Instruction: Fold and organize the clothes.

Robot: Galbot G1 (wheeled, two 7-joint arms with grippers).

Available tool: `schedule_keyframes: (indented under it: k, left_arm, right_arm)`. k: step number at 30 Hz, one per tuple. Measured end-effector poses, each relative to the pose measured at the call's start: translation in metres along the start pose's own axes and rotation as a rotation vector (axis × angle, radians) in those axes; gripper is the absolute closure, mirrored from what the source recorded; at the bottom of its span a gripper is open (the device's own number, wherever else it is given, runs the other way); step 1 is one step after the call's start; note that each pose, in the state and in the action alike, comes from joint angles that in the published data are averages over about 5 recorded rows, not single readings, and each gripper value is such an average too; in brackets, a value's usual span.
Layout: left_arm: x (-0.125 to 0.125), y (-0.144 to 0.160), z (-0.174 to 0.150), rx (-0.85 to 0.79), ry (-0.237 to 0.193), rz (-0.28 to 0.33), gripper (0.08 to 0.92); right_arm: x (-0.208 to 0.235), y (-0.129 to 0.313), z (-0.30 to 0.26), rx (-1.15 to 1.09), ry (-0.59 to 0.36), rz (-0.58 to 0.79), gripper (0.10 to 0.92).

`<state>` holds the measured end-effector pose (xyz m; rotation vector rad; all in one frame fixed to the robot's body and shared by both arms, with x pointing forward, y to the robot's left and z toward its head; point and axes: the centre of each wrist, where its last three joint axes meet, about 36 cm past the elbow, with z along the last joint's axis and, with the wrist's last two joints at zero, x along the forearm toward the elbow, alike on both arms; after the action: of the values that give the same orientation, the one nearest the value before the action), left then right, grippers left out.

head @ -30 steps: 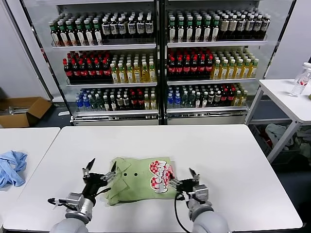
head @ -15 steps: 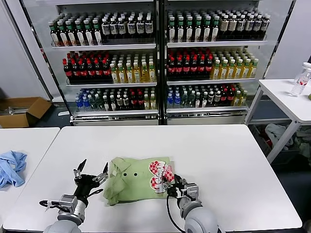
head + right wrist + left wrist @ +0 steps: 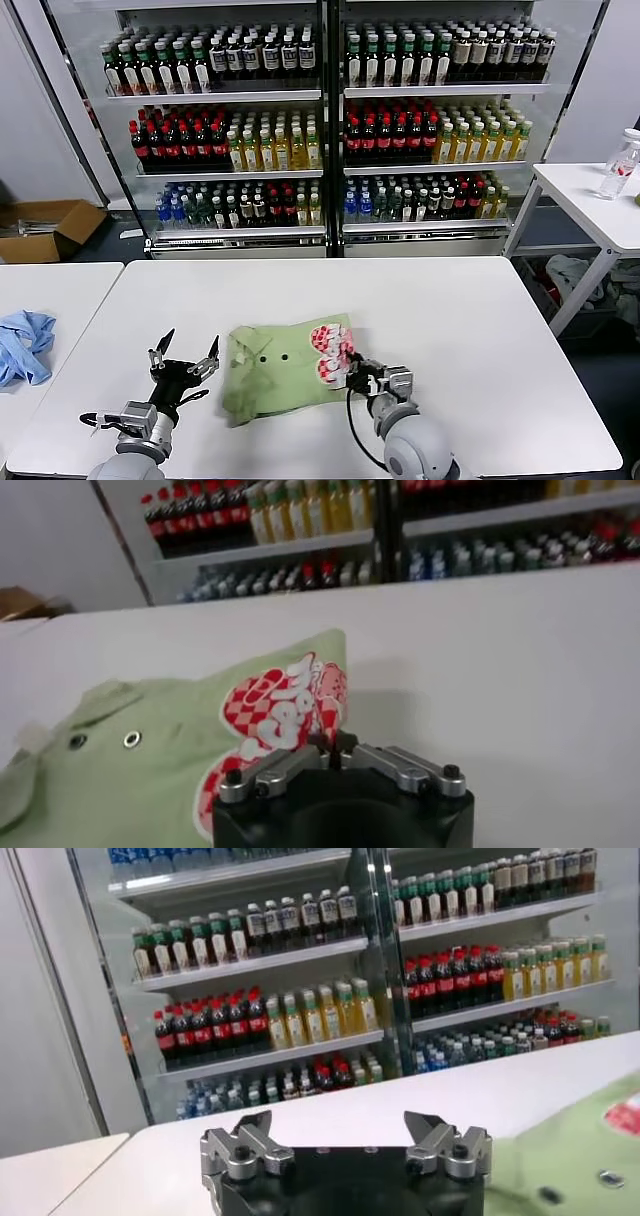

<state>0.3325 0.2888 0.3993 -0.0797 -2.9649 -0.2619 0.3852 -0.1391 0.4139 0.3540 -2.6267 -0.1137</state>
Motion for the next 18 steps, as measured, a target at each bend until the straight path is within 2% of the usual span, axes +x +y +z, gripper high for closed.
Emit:
schedule_keyframes:
  k: [6, 12, 15, 18]
  left_arm:
    - [-0.005, -0.001, 0.005, -0.005, -0.024, 0.018, 0.177]
    - [-0.008, -0.003, 0.01, -0.011, -0.076, 0.054, 0.177]
    - [-0.01, -0.005, 0.01, -0.019, -0.115, 0.08, 0.177]
    - [-0.01, -0.009, 0.009, -0.027, -0.145, 0.105, 0.177]
  right_arm:
    - [0.016, -0.023, -0.009, 0.034, -0.05, 0.1, 0.909]
    - [0.04, -0.03, 0.002, 0.038, -0.056, 0.155, 0.909]
    - [0.05, -0.029, 0.008, 0.033, -0.05, 0.165, 0.868]
    - [0.058, -0.028, 0.009, 0.03, -0.064, 0.177, 0.792]
